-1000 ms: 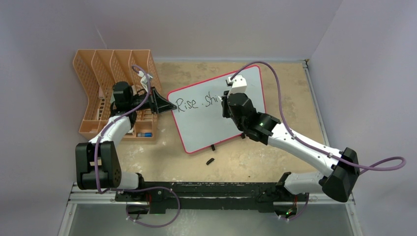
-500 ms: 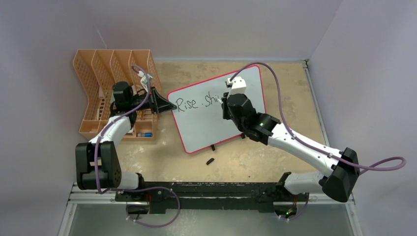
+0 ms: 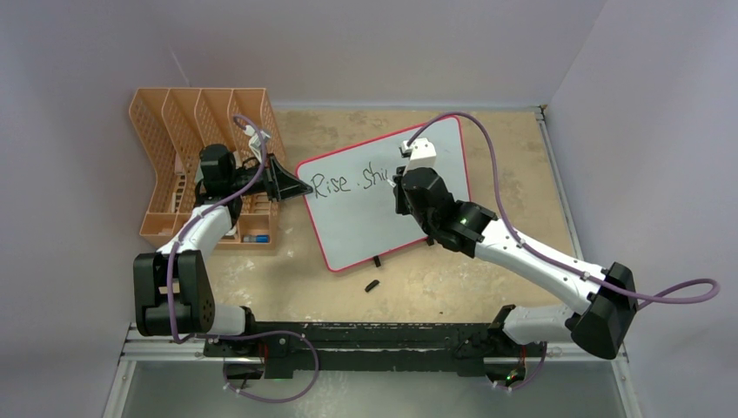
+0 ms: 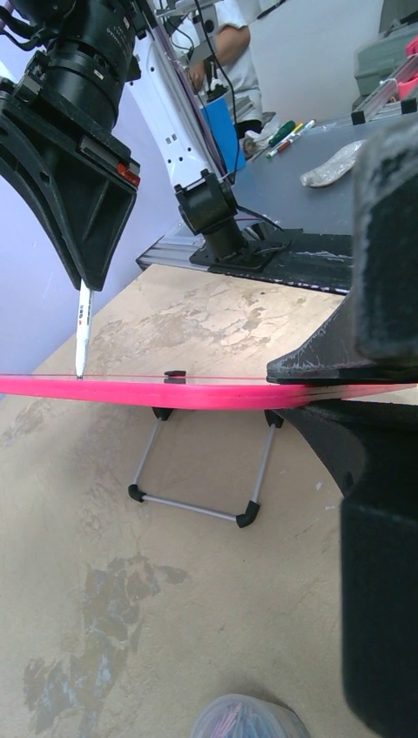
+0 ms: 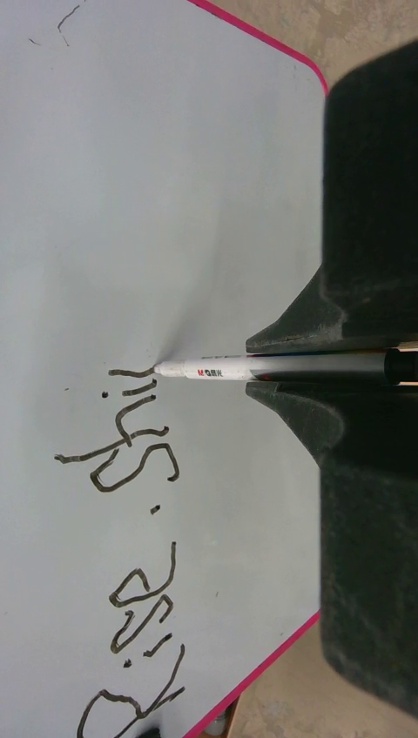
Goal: Write a sentence on the whiteboard
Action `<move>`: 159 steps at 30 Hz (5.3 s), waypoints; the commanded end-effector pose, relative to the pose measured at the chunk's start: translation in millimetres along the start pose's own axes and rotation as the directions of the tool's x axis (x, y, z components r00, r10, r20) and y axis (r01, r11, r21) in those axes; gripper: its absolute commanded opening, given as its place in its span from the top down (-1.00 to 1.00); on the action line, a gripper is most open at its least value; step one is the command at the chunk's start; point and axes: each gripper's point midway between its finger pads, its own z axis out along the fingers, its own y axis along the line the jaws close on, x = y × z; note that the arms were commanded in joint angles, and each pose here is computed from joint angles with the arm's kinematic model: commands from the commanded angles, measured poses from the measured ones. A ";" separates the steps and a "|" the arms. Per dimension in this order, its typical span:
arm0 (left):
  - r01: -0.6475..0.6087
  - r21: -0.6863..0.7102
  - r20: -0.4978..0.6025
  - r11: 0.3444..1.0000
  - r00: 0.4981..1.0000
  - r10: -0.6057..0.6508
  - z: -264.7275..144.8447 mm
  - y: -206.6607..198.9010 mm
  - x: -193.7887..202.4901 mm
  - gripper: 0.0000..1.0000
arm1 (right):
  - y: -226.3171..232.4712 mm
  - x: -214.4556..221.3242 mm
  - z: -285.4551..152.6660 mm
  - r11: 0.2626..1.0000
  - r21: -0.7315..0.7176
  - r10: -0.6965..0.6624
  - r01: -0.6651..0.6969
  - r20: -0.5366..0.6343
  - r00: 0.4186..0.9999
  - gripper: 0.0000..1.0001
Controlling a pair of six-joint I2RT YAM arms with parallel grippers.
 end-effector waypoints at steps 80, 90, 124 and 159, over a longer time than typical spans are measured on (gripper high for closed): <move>-0.078 -0.005 0.008 0.997 0.997 0.078 2.9 -5.2 -10.3 1.00 | -14.2 2.5 -2.5 0.999 0.028 0.037 -0.037 0.011 0.999 1.00; -0.080 -0.009 0.010 0.997 0.997 0.080 2.8 -5.2 -10.7 1.00 | -12.5 -21.0 -13.5 0.998 0.005 0.065 -0.065 0.075 0.995 1.00; -0.076 -0.010 0.009 0.997 0.997 0.076 2.9 -4.6 -10.4 1.00 | -9.4 -30.1 0.2 0.998 -0.016 0.065 -0.064 0.102 0.993 1.00; -0.081 -0.011 0.009 0.997 0.997 0.081 2.6 -5.3 -10.4 1.00 | -31.7 -39.5 1.9 0.995 0.046 0.081 -0.087 0.135 0.988 1.00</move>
